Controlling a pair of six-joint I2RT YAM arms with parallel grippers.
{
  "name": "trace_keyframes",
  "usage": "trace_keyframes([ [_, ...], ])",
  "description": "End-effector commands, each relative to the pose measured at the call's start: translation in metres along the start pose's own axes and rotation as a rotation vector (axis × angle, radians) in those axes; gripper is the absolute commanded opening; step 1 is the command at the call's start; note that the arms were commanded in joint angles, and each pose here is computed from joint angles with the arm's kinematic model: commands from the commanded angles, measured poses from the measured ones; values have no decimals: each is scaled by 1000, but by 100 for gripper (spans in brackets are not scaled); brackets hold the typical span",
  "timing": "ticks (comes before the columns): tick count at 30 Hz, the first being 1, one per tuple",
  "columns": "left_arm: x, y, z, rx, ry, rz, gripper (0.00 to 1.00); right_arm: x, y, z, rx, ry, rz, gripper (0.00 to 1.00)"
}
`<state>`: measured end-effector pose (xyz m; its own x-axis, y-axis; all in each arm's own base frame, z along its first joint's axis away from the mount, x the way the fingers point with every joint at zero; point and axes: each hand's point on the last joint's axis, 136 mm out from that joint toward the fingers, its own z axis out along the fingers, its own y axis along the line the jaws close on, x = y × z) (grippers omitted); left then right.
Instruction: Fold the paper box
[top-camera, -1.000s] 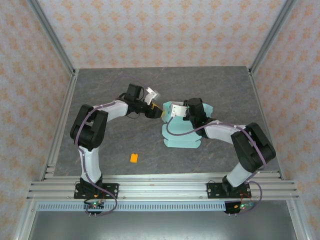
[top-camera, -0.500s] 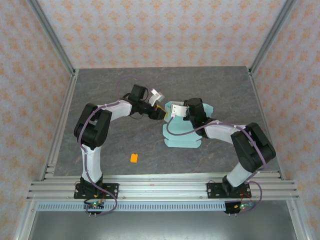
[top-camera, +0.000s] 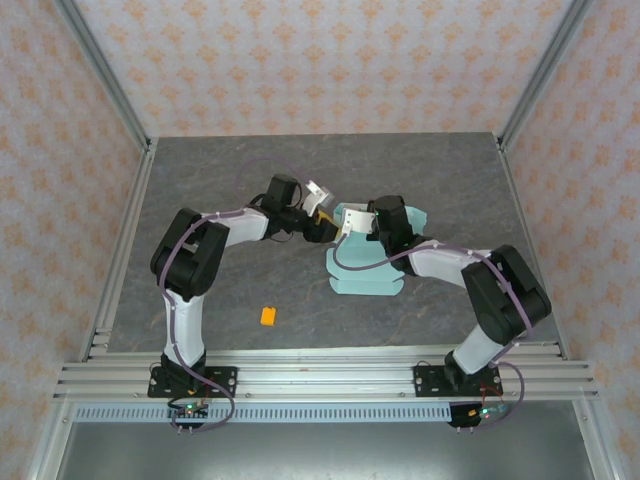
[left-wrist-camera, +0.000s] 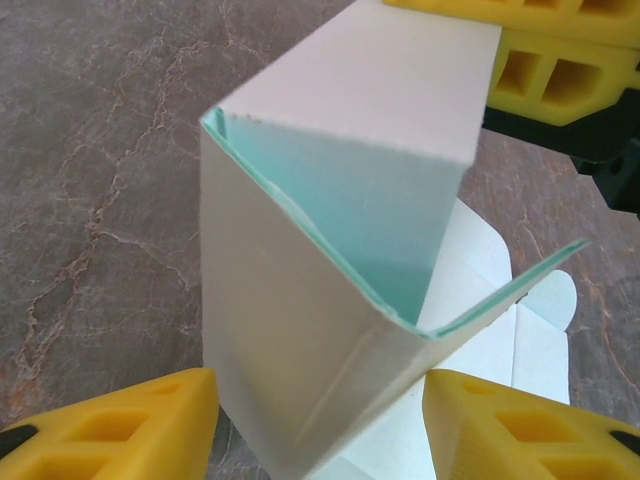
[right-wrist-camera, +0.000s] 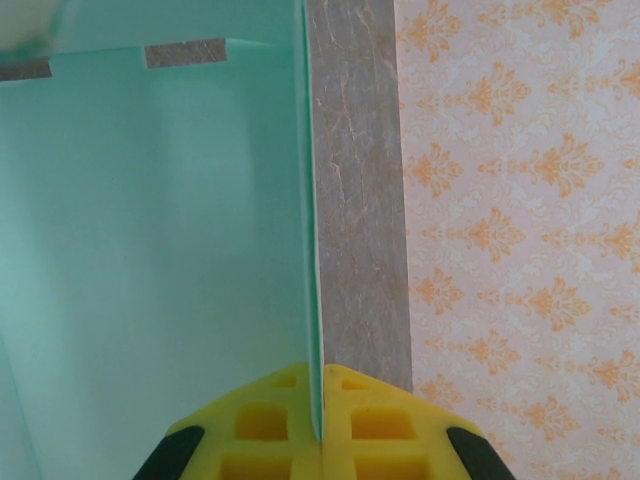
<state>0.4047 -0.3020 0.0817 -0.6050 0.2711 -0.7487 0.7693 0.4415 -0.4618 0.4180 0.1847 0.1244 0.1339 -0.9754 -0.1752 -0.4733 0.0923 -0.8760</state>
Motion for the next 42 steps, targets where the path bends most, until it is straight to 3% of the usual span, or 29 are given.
trace_keyframes([
  [1,-14,-4,-2,-28,-57,41,58,-7,0,4,31,-1,-24,0],
  [18,6,-8,-4,-113,-107,51,58,-13,8,-2,113,-3,-105,0],
  [34,7,-13,-2,-165,-170,86,49,-17,4,-8,102,-29,-69,0],
  [42,18,-19,0,-115,-102,83,59,-16,5,-8,87,-23,-74,0],
])
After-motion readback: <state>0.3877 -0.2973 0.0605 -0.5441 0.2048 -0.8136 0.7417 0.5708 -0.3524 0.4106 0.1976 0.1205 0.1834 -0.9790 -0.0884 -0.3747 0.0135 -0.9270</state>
